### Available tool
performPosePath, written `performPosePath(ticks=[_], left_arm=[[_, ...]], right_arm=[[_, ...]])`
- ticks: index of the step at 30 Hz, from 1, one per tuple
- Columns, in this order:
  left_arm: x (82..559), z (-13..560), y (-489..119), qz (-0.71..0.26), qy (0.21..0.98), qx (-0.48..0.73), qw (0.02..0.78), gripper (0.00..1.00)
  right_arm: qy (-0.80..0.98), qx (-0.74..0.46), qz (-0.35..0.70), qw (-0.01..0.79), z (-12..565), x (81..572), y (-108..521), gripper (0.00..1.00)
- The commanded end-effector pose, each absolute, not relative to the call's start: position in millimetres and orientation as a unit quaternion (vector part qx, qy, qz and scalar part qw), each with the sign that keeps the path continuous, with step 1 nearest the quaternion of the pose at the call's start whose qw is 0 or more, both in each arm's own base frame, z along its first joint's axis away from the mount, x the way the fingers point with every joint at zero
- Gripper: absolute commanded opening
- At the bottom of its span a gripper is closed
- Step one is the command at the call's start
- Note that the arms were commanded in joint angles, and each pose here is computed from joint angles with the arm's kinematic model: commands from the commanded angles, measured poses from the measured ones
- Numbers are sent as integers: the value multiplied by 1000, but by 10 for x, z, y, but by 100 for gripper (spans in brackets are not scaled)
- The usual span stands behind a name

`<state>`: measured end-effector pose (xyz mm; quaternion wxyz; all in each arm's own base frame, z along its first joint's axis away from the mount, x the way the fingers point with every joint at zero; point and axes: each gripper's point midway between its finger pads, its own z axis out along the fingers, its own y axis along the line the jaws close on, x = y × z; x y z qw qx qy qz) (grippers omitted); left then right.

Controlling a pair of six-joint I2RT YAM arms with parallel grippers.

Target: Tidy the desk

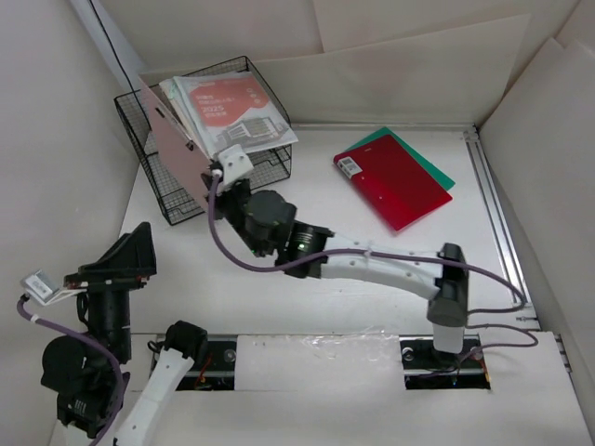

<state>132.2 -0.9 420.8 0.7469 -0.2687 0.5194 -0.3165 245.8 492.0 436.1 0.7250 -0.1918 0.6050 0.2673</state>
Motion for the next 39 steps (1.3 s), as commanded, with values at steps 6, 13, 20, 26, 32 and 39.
performPosePath(ticks=[6,13,20,26,32,39], left_arm=[[1325,4042,126,-286,524,-297,745,100],[1502,3908,95,-266,537,-299,743,100],[1690,3760,59,-250,550,-306,736,100],[1726,3767,7,-262,549,-304,733,100],[1745,3728,16,-257,551,-308,732,100],[1740,3774,2,-264,546,-304,735,100]], right_arm=[[569,-129,255,771,4500,3173,5508,0],[558,-110,225,791,4361,3571,5611,0],[548,-93,209,804,4156,3963,5567,0],[521,-75,227,819,4244,4053,5542,0],[504,-86,242,825,4068,4108,5677,0],[508,-63,205,834,3921,4335,5514,0]])
